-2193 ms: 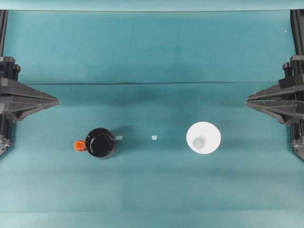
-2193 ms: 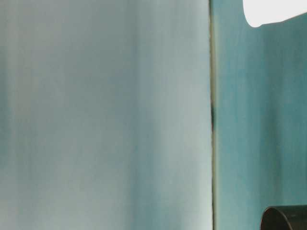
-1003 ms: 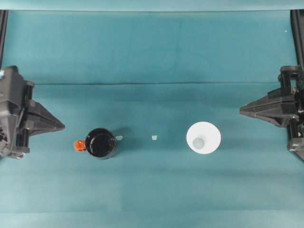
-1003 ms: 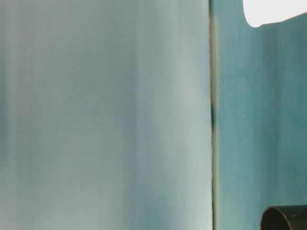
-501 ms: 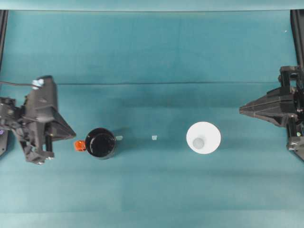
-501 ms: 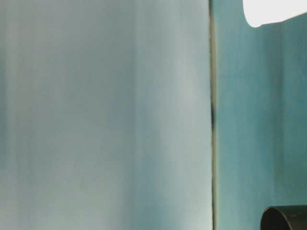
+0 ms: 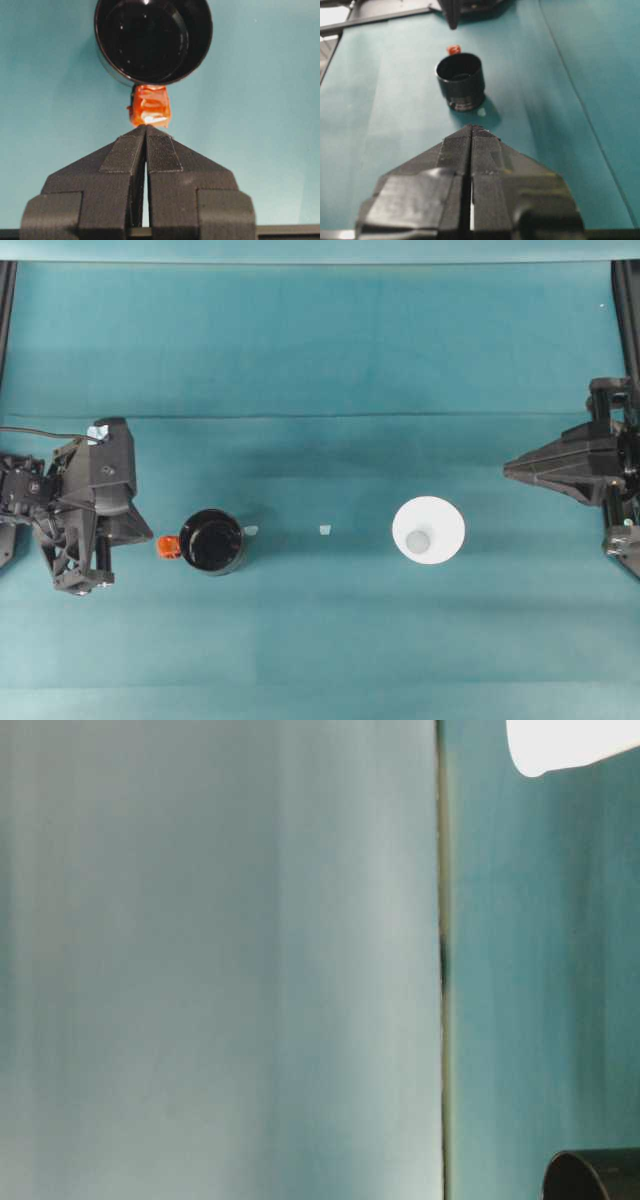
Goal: Put the paper cup into the moved red handle cup holder.
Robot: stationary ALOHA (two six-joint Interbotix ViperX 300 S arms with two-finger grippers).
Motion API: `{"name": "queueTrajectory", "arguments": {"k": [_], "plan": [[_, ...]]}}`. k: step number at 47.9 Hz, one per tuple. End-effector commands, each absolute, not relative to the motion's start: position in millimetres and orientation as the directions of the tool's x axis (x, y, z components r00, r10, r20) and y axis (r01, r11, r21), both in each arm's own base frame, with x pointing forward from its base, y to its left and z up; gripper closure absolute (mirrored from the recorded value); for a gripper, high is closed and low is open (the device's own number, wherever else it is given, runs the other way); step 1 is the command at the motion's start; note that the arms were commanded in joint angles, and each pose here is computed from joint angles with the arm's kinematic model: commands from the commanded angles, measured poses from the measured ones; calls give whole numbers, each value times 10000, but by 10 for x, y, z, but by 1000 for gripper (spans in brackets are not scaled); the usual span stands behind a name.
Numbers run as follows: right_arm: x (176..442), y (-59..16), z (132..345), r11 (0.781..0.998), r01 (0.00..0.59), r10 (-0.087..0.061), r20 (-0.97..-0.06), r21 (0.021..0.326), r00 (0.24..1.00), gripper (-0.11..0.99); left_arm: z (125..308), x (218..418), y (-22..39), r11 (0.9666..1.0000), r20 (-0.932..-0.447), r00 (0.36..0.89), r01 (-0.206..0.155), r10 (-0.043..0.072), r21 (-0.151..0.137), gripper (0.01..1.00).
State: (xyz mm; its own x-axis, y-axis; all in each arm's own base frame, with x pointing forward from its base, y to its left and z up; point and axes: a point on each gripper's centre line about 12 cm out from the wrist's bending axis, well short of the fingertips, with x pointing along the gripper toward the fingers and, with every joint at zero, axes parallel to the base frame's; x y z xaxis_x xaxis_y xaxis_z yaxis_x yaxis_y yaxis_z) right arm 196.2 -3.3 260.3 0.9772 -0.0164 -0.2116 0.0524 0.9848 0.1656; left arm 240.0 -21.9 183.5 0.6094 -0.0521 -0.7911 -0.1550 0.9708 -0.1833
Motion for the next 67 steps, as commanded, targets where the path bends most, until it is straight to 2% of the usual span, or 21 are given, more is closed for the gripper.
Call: {"name": "queueTrajectory", "arguments": {"k": [1, 10, 12, 14, 16, 17, 20, 22, 25, 28, 31, 47, 55, 62, 67], "plan": [[1995, -43, 2659, 9827, 573, -210, -2011, 1764, 9793, 982, 1900, 2445, -234, 9711, -7778, 6260, -1470, -560, -1882, 981], [1995, -43, 2659, 9829, 570, -210, -2011, 1749, 9793, 982, 1884, 2434, -233, 9663, -7807, 6224, -1632, -556, -1989, 977], [1997, -43, 2665, 9827, 570, -210, -1996, 1764, 9797, 982, 1878, 2429, -232, 9652, -7826, 6200, -1673, -553, -2008, 941], [1996, -43, 2661, 9827, 570, -210, -1996, 1764, 9797, 982, 1869, 2427, -232, 9629, -7845, 6176, -1750, -551, -2054, 870], [1995, -43, 2659, 9829, 570, -210, -2011, 1749, 9793, 982, 1853, 2426, -232, 9606, -7883, 6128, -1833, -546, -2091, 757], [1996, -43, 2661, 9827, 570, -210, -1996, 1764, 9797, 982, 1837, 2428, -232, 9573, -7930, 6068, -1944, -540, -2140, 702], [1996, -43, 2661, 9827, 570, -210, -1996, 1764, 9797, 982, 1804, 2436, -233, 9509, -8050, 5910, -2166, -524, -2209, 517], [1995, -43, 2659, 9827, 573, -210, -2011, 1764, 9793, 982, 1782, 2444, -234, 9478, -8113, 5823, -2274, -515, -2234, 384], [1995, -43, 2659, 9829, 570, -210, -2011, 1749, 9793, 982, 1741, 2445, -234, 9461, -8176, 5736, -2345, -507, -2232, 206], [1996, -43, 2661, 9827, 570, -210, -1996, 1764, 9797, 982, 1735, 2463, -240, 9469, -8140, 5785, -2303, -523, -2245, 79], [1995, -43, 2659, 9821, 579, -210, -2011, 1793, 9793, 982, 1751, 2491, -239, 9463, -8068, 5885, -2289, -525, -2285, 30], [1992, -42, 2643, 9812, 611, -207, -2146, 1832, 9765, 982, 1723, 2564, -254, 9472, -8140, 5784, -2287, -534, -2246, 18], [1992, -42, 2643, 9812, 611, -207, -2146, 1832, 9765, 982, 1652, 2614, -300, 9514, -8314, 5524, -2208, -593, -2146, 18], [1990, -45, 2646, 9814, 620, -222, -2131, 1818, 9768, 982, 1563, 2646, -308, 9526, -8489, 5255, -2260, -570, -2038, 18], [1990, -55, 2637, 9808, 674, -267, -2161, 1832, 9760, 982, 1524, 2676, -311, 9546, -8545, 5165, -2234, -554, -1969, 19]]}}
